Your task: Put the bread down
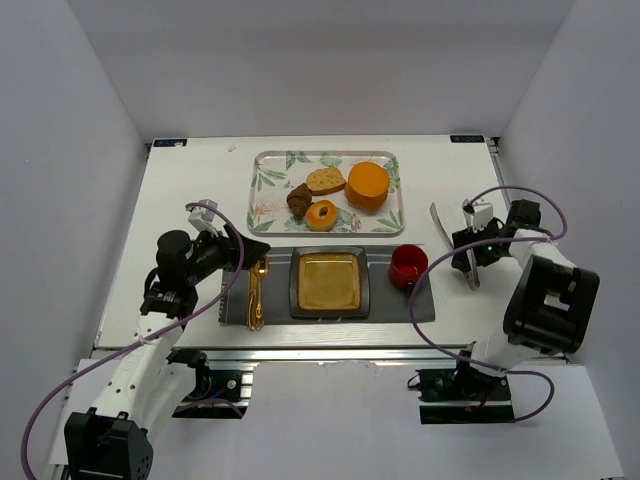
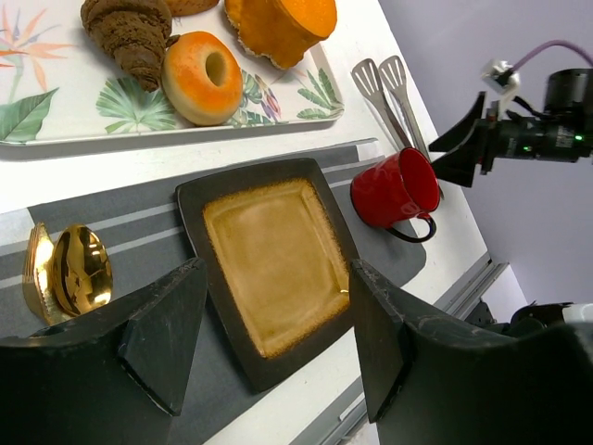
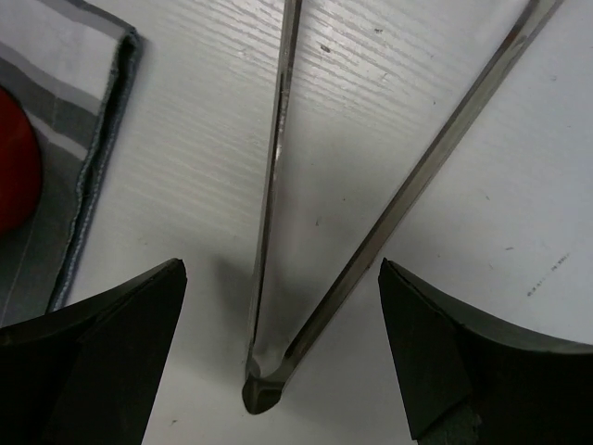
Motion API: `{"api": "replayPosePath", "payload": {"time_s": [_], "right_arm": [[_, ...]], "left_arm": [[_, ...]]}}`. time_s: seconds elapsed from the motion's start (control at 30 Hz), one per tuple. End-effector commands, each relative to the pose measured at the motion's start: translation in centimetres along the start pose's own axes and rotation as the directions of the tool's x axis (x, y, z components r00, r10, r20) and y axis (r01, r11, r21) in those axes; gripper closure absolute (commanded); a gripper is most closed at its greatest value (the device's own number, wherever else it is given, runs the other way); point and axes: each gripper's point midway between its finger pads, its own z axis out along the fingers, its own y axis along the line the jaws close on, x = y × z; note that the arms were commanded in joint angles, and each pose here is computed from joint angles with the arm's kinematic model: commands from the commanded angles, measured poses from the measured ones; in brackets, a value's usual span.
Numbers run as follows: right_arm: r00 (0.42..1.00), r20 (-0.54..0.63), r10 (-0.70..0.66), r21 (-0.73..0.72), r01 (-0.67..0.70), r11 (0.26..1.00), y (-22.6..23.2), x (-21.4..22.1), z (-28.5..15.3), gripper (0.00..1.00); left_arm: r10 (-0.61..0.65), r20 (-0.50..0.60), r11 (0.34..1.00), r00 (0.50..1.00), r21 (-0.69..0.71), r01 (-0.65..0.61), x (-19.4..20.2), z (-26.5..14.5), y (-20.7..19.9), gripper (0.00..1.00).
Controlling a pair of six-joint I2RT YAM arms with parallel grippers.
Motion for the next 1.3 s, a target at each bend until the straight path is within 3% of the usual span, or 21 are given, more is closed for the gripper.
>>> {"api": "replayPosePath", "payload": {"time_s": [0.0,0.27,0.4,0.5,0.7,0.73,0.83,0.93,1.03,1.23,1.27], "right_arm": [[0.999,0.012,-0.031,0.012,0.031,0.999,-2.2,-1.4,1.0,0.11],[0.999,-0.028,-0.02,-0.013,0.02,1.0,-2.4,-0.2,3.8,0.12],[0.997,-0.074,-0.03,0.0,0.03,1.0,-2.0,0.9,4.7,0.19],[0.995,-0.097,-0.035,0.029,0.038,0.999,-2.0,1.7,4.8,0.3],[0.99,-0.135,-0.047,0.066,0.056,0.996,-2.3,3.1,4.6,0.61],[0.991,-0.124,-0.043,0.068,0.052,0.996,-2.4,2.7,4.3,0.7],[0.997,-0.071,-0.036,0.074,0.041,0.996,-2.7,0.8,3.4,0.82],[0.998,0.047,-0.029,0.041,0.027,0.999,-2.4,-3.9,1.5,0.94],[0.983,0.184,-0.012,-0.06,0.024,0.998,-0.6,-9.6,-1.2,0.92],[0.939,0.335,-0.081,-0.207,0.157,0.966,6.7,-17.8,-4.6,0.72],[0.934,0.347,-0.088,-0.221,0.173,0.96,7.8,-18.4,-4.7,0.65]], "left_arm": [[0.007,-0.006,1.0,1.0,0.013,-0.007,0.1,0.0,-0.3,0.28],[-0.002,-0.005,1.0,1.0,0.003,0.002,0.1,-0.2,-0.2,0.28],[-0.004,-0.008,1.0,1.0,-0.001,0.004,0.0,-0.1,-0.2,0.28],[-0.001,-0.004,1.0,1.0,-0.001,0.001,-0.2,-0.1,-0.3,0.28],[-0.001,-0.001,1.0,1.0,0.009,0.001,-0.5,0.1,-0.5,0.28],[0.001,0.002,1.0,1.0,0.01,-0.001,-0.6,0.1,-0.5,0.28],[0.002,0.004,1.0,1.0,0.011,-0.002,-0.8,0.1,-0.7,0.28],[0.006,0.01,1.0,1.0,0.011,-0.006,-1.0,-0.1,-0.8,0.28],[0.006,0.014,1.0,1.0,0.014,-0.006,-1.0,-0.2,-0.9,0.28],[0.005,0.03,1.0,1.0,0.018,-0.005,-1.2,-0.5,-1.2,0.28],[0.004,0.03,1.0,1.0,0.016,-0.004,-1.2,-0.5,-1.2,0.28]]}}
